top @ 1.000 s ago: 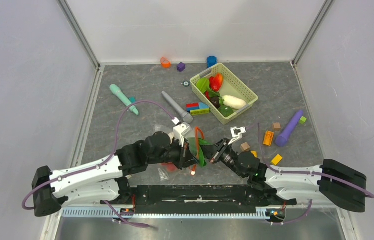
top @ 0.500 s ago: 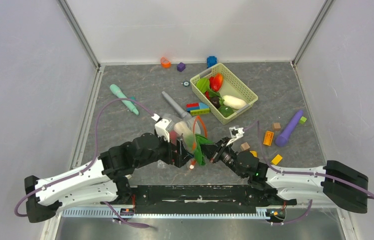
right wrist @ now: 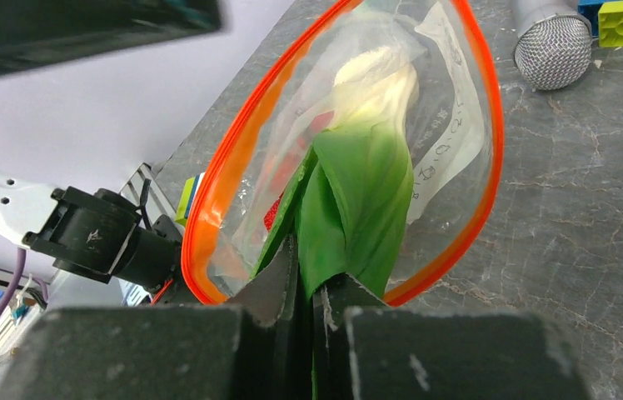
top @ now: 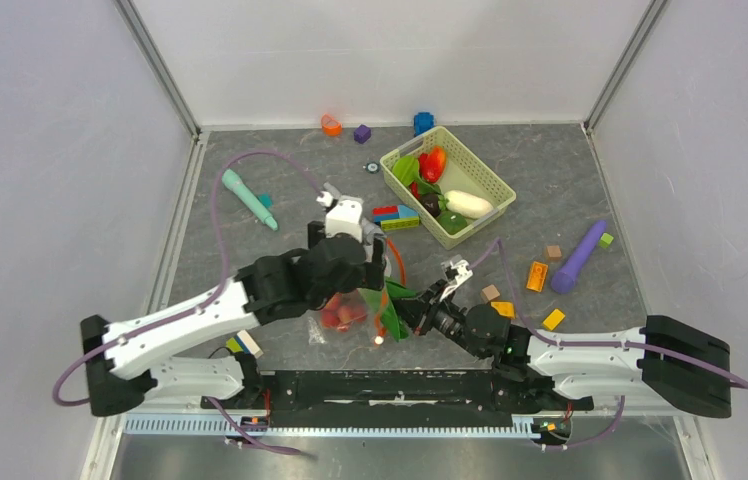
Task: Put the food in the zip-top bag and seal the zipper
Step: Place the fake vegetable in the zipper food storage bag.
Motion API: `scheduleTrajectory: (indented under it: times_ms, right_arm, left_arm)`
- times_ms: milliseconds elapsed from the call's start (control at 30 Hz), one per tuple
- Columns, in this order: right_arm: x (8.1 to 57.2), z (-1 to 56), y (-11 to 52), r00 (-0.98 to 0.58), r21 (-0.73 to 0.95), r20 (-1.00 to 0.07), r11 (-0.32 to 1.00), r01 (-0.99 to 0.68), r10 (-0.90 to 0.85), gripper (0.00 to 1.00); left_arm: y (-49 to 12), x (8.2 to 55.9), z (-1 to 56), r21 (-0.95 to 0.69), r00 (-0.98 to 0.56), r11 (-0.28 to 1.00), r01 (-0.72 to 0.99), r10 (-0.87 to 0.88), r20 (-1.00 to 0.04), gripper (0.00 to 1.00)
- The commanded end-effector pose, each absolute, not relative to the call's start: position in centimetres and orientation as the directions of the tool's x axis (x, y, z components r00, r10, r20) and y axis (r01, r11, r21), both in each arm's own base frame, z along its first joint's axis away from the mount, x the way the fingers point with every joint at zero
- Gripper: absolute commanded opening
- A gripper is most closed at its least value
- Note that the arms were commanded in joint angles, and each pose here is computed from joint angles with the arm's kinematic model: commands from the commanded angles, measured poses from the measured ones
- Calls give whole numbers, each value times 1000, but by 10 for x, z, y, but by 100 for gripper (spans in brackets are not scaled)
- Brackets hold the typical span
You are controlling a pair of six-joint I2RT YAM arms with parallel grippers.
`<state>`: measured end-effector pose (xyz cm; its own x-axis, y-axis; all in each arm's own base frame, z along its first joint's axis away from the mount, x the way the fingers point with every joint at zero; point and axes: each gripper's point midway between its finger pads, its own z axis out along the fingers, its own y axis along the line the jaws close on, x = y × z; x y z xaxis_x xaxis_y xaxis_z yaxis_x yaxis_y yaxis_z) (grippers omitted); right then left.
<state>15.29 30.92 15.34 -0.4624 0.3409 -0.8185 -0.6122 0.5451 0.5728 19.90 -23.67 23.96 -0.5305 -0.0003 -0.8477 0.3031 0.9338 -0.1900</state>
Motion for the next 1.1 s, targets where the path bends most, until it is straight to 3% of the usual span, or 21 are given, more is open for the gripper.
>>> scheduleTrajectory:
  times_ms: [0,233,267,367,433,600,867,1067]
  right_arm:
    - [154,188,317,-394,547,-836,523,-654,382,0]
    - [152,188,317,-374,519,-854,542,-661,362,0]
    - [152,188,317,-371,517,-855,543,-661,362,0]
    - [151,188,316,-362,508,-860,550,-663,359,0]
    - [153,188,314,-357,507,-861,557,-657,363,0]
    - [153,188,312,-353,511,-858,558,-653,373,0]
    - [163,221,296,-269,566,-799,521,-639,538,0]
    - [185,215,301,-274,585,-805,627,-514,526,0]
  left_arm:
    - [-252,217,228,-82,-550,944,320,114,-827,100]
    - [-275,239,200,-51,-615,946,321,167,-771,100]
    - [-276,241,199,-45,-616,947,318,171,-769,96]
    - [-278,244,198,-35,-616,949,312,174,-769,73]
    - [-280,245,197,-27,-609,947,321,185,-771,50]
    - [-286,244,198,-20,-603,929,369,223,-766,3]
    - [-324,210,221,-244,-631,818,521,178,-755,2]
    - [-337,180,241,-330,-631,752,571,145,-762,2]
